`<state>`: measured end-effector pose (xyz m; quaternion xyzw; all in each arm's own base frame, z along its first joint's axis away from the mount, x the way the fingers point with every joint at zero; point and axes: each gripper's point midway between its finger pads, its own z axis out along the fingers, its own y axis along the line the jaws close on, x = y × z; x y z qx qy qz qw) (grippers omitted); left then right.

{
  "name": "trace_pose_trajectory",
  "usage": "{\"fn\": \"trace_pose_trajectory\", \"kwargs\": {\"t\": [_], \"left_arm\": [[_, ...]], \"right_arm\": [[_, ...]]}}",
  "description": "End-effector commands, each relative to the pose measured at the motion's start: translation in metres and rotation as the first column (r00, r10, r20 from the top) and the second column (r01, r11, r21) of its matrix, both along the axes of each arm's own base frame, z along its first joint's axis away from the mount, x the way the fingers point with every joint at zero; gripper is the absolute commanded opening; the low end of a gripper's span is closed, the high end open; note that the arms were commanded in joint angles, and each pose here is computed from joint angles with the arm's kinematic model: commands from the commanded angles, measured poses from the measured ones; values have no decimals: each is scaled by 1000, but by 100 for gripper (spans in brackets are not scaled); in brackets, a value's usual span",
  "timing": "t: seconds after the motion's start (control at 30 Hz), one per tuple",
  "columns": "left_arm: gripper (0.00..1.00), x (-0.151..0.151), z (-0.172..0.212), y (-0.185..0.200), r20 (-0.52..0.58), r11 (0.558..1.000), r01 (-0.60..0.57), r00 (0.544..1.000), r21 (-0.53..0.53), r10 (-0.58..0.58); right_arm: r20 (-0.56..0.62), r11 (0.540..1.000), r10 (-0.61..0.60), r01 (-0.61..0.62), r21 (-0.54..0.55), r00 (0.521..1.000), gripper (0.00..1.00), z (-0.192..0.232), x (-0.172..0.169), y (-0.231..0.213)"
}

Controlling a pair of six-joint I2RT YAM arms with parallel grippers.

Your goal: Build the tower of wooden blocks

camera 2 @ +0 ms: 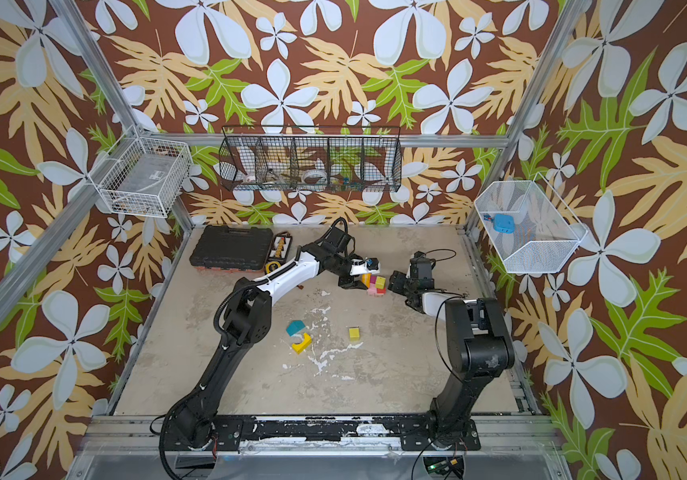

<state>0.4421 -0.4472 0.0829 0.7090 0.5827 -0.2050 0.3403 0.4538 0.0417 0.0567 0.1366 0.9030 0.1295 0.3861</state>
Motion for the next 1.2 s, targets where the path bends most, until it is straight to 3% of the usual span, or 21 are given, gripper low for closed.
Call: {"fn": "trace_pose_trajectory", "kwargs": {"t": [0.0,0.8,1.17], "left_arm": [[0,-2,-4,-4,-10,1000,-8,1000,5,8],[0,6,-14,-19,13,999,-44,999,-9,44],[34,9,-14,-17,22,998,-62,998,-1,62]], "right_arm": [[0,1000,-1,1,-15,1000,73,0,1,-1],[-11,1000,7,-8,-18,1000,73,-2,3,1],[-11,1000,10,-10,-17,1000,73,-2,3,2]]}}
